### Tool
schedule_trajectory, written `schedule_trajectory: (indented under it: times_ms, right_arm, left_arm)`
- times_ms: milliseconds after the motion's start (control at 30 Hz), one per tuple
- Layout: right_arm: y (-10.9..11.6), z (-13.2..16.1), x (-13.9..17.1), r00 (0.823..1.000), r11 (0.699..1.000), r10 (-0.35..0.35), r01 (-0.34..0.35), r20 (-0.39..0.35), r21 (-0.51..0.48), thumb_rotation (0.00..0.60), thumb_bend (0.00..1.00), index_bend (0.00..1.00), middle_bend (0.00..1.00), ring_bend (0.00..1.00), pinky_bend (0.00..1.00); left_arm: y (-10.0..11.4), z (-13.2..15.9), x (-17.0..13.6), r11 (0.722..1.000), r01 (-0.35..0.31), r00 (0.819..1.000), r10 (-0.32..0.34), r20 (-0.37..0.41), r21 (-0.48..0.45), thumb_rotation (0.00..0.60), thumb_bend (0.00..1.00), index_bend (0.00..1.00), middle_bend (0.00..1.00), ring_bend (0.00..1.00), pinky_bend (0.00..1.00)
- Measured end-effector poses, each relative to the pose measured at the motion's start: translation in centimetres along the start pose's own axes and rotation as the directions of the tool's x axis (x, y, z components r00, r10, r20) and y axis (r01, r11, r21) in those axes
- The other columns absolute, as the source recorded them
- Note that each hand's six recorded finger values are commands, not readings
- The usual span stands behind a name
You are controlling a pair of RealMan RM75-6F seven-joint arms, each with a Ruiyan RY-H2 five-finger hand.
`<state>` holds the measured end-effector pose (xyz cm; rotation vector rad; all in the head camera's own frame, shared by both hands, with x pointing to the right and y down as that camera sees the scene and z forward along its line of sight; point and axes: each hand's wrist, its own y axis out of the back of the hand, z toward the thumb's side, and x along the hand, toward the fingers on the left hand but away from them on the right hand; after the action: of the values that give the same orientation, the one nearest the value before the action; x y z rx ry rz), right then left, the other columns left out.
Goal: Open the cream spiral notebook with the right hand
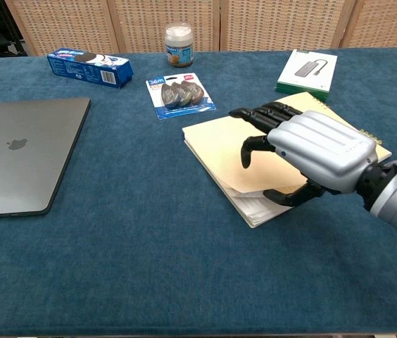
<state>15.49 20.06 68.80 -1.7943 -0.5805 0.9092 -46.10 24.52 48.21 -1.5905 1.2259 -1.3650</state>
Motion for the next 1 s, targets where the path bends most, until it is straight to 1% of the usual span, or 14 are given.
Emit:
schedule_trajectory:
  times_ms: [67, 167, 433, 533, 633, 667, 733, 800, 900, 1000]
  right_arm:
    - [-0.1, 0.0, -0.4, 1.0, 1.0, -0.016, 0.017, 0.019, -0.005, 0.6, 0.45, 0.38, 0.0, 0.0, 0.0]
    - [-0.3, -0.1, -0.8, 0.998, 0.999, -0.031, 0.032, 0.048, -0.022, 0.6, 0.47, 0.38, 0.0, 0.0, 0.0]
    - [-0.7, -0.4, -1.6, 0.997, 0.998, -0.02, 0.024, 0.073, -0.056, 0.6, 0.48, 0.39, 0.0, 0.0, 0.0]
    - [-0.7, -0.4, -1.8, 0.997, 0.998, -0.019, 0.024, 0.08, -0.062, 0.6, 0.48, 0.43, 0.0, 0.0, 0.0]
    - [-0.7, -0.4, -1.9, 0.996, 0.997, -0.018, 0.024, 0.083, -0.07, 0.6, 0.5, 0.5, 0.0, 0.0, 0.0]
    - [-0.7, -0.4, -1.9, 0.996, 0.997, -0.018, 0.024, 0.083, -0.073, 0.6, 0.51, 0.54, 0.0, 0.0, 0.0]
    - [-0.7, -0.4, -1.7, 0.997, 0.997, -0.014, 0.02, 0.079, -0.08, 0.6, 0.55, 0.61, 0.0, 0.0, 0.0]
    - [-0.7, -0.3, -1.6, 0.997, 0.996, -0.009, 0.016, 0.075, -0.086, 0.6, 0.64, 0.66, 0.0, 0.0, 0.0]
    - [-0.7, -0.2, -1.3, 0.998, 0.994, -0.002, 0.009, 0.066, -0.104, 0.6, 0.73, 0.7, 0.0, 0.0, 0.0]
    - [-0.6, 0.0, -1.0, 0.999, 0.994, 0.007, -0.002, 0.047, -0.108, 0.6, 0.8, 0.71, 0.0, 0.0, 0.0]
  left_arm:
    - [0.0, 0.0, 0.0, 1.0, 0.0, 1.0, 0.0, -0.001, -0.002, 0.6, 0.0, 0.0, 0.0, 0.0, 0.0]
    - [0.1, -0.1, 0.0, 1.0, -0.002, 1.0, 0.002, -0.001, -0.004, 0.6, 0.0, 0.0, 0.0, 0.0, 0.0]
    - [0.1, -0.1, 0.0, 1.0, -0.001, 1.0, 0.001, -0.001, -0.005, 0.6, 0.0, 0.0, 0.0, 0.0, 0.0]
    - [0.1, -0.2, 0.0, 1.0, -0.001, 1.0, 0.001, -0.002, -0.005, 0.6, 0.0, 0.0, 0.0, 0.0, 0.0]
    - [0.2, -0.2, 0.0, 1.0, -0.003, 1.0, 0.003, -0.004, -0.007, 0.6, 0.0, 0.0, 0.0, 0.0, 0.0]
    - [0.2, -0.2, 0.0, 1.0, -0.003, 1.0, 0.003, -0.004, -0.008, 0.6, 0.0, 0.0, 0.0, 0.0, 0.0]
    - [0.2, -0.3, 0.0, 1.0, -0.003, 1.0, 0.003, -0.004, -0.008, 0.6, 0.0, 0.0, 0.0, 0.0, 0.0]
    - [0.3, -0.3, 0.0, 1.0, -0.003, 1.0, 0.003, -0.003, -0.009, 0.6, 0.0, 0.0, 0.0, 0.0, 0.0]
    - [0.3, -0.3, -0.1, 1.0, -0.005, 1.0, 0.005, -0.003, -0.01, 0.6, 0.0, 0.0, 0.0, 0.0, 0.0]
    - [0.3, -0.3, -0.1, 1.0, -0.005, 1.0, 0.005, -0.002, -0.01, 0.6, 0.0, 0.0, 0.0, 0.0, 0.0]
